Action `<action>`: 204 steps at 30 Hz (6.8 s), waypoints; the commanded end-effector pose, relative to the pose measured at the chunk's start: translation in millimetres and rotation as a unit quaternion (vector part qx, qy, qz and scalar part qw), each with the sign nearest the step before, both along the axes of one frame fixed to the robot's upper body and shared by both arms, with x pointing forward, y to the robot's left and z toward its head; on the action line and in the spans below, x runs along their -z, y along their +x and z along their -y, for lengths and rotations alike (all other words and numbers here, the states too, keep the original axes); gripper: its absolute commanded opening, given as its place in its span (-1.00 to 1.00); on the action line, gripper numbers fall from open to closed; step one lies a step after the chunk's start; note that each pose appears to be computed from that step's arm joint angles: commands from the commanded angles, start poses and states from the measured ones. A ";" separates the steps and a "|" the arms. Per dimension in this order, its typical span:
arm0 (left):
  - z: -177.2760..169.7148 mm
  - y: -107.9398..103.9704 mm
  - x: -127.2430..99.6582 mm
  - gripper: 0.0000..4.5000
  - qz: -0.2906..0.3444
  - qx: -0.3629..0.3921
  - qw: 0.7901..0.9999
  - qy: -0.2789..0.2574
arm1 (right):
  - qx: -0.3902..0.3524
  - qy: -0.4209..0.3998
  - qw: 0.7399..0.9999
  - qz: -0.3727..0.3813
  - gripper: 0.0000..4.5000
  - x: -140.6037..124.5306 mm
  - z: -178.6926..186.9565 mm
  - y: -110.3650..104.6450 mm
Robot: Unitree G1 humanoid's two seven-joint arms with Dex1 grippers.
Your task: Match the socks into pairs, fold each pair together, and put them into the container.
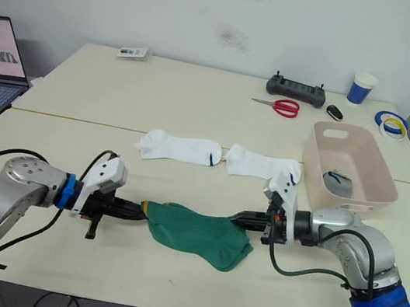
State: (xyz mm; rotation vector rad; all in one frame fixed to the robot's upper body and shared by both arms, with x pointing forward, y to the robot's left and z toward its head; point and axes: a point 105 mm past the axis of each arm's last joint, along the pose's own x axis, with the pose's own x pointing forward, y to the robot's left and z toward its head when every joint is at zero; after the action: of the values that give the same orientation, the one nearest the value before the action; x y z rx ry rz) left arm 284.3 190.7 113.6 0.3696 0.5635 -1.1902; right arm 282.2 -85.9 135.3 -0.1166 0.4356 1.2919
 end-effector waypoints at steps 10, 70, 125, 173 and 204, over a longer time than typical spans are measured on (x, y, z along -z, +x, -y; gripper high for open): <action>3.5 0.8 -18.2 -1.00 -0.001 0.019 1.000 0.010 | -0.016 0.000 1.000 0.008 -0.97 -6.6 -0.7 -8.9; 30.5 -3.7 -10.6 0.52 0.266 0.112 0.957 0.032 | -0.171 -0.156 0.909 0.347 -0.06 29.0 14.5 -16.1; 27.8 12.1 7.6 0.54 0.266 0.096 0.959 0.035 | 0.000 0.047 0.996 0.078 -0.99 3.0 0.6 -9.4; 15.4 10.7 -8.8 -0.99 0.384 0.191 0.898 0.099 | -0.171 -0.134 0.907 0.361 -1.00 22.7 4.9 -20.6; 26.3 -11.0 6.9 -0.99 0.359 0.216 0.903 0.095 | -0.189 -0.150 0.906 0.347 -1.00 40.8 21.2 -18.2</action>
State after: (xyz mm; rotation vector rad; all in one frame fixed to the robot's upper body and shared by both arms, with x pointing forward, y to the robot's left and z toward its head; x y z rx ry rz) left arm 273.9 165.6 99.2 1.0692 -0.0363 -1.3151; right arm 262.6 -107.0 85.2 -0.9273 0.0282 1.4579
